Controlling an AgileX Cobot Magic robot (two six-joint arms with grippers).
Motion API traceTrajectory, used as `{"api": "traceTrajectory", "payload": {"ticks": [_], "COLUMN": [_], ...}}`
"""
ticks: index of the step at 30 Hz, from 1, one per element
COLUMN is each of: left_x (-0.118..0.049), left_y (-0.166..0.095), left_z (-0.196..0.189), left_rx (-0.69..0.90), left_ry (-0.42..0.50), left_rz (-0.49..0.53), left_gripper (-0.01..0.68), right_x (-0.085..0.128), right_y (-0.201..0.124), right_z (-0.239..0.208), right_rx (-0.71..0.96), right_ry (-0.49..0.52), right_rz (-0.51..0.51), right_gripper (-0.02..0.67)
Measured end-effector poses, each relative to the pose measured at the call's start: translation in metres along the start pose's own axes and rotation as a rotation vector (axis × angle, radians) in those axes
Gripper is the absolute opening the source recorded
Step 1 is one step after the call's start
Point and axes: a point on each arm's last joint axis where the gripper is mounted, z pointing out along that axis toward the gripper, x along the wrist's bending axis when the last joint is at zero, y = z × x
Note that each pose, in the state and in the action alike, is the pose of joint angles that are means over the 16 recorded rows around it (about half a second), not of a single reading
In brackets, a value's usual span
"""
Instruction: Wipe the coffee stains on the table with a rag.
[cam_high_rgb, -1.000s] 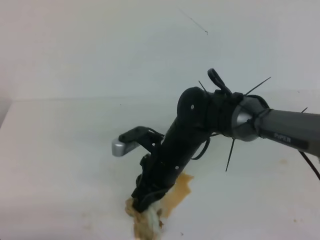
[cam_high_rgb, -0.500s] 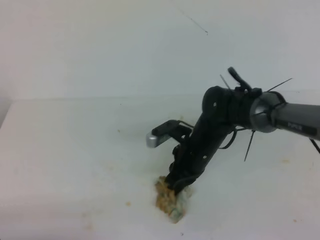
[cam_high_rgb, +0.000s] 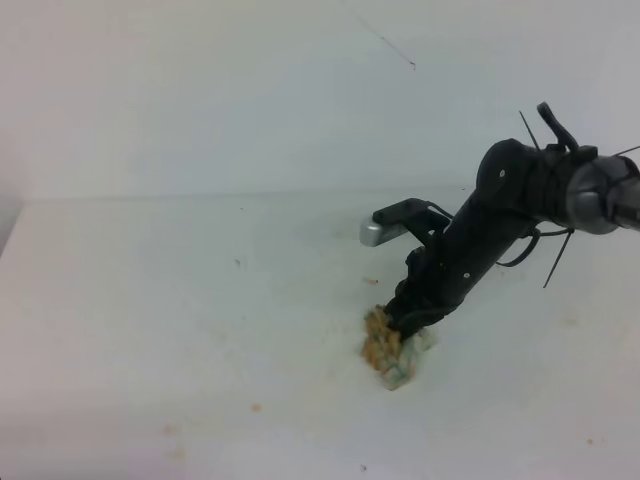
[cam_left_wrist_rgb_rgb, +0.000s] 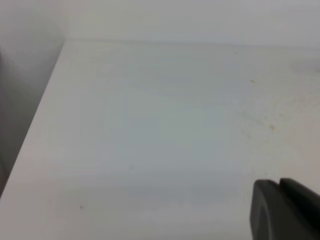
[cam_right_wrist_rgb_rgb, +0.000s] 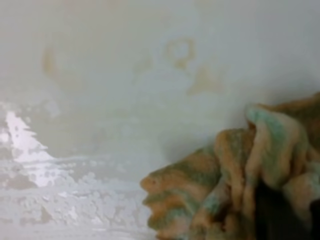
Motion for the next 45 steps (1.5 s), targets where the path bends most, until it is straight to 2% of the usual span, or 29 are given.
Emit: {"api": "traceTrajectory", "payload": {"ticks": [7,15,20,26,33,39,45], "left_x": [0.0,0.0,0.0,0.0,0.0,0.0,0.0], "left_y": [0.0,0.0,0.0,0.0,0.0,0.0,0.0], "left_z": [0.0,0.0,0.0,0.0,0.0,0.0,0.0], "left_rx": [0.0,0.0,0.0,0.0,0.0,0.0,0.0], "left_ry": [0.0,0.0,0.0,0.0,0.0,0.0,0.0], "left_rz": [0.0,0.0,0.0,0.0,0.0,0.0,0.0], "left_gripper": [-0.002,-0.002,-0.002,-0.002,-0.002,-0.002,-0.002], "right_x": [0.008,0.025,0.03,0.027,0.017,0.007,-0.003], "right_y": [0.012,0.016,-0.002,-0.044,-0.107,-0.155,-0.186], "right_z": [-0.045,-0.145,-0.206,-0.252,-0.259,-0.229,-0.194], "right_rx": [-0.107,-0.28,-0.362,-0.431,-0.484,-0.495,-0.478], "right_ry": [-0.03,-0.14,-0.223,-0.309,-0.396,-0.462,-0.515], "right_rz": [-0.031,-0.062,-0.034,0.072,0.25,0.401,0.499], "right_gripper": [0.032,0.032,0.032,0.032,0.032,0.033,0.037]}}
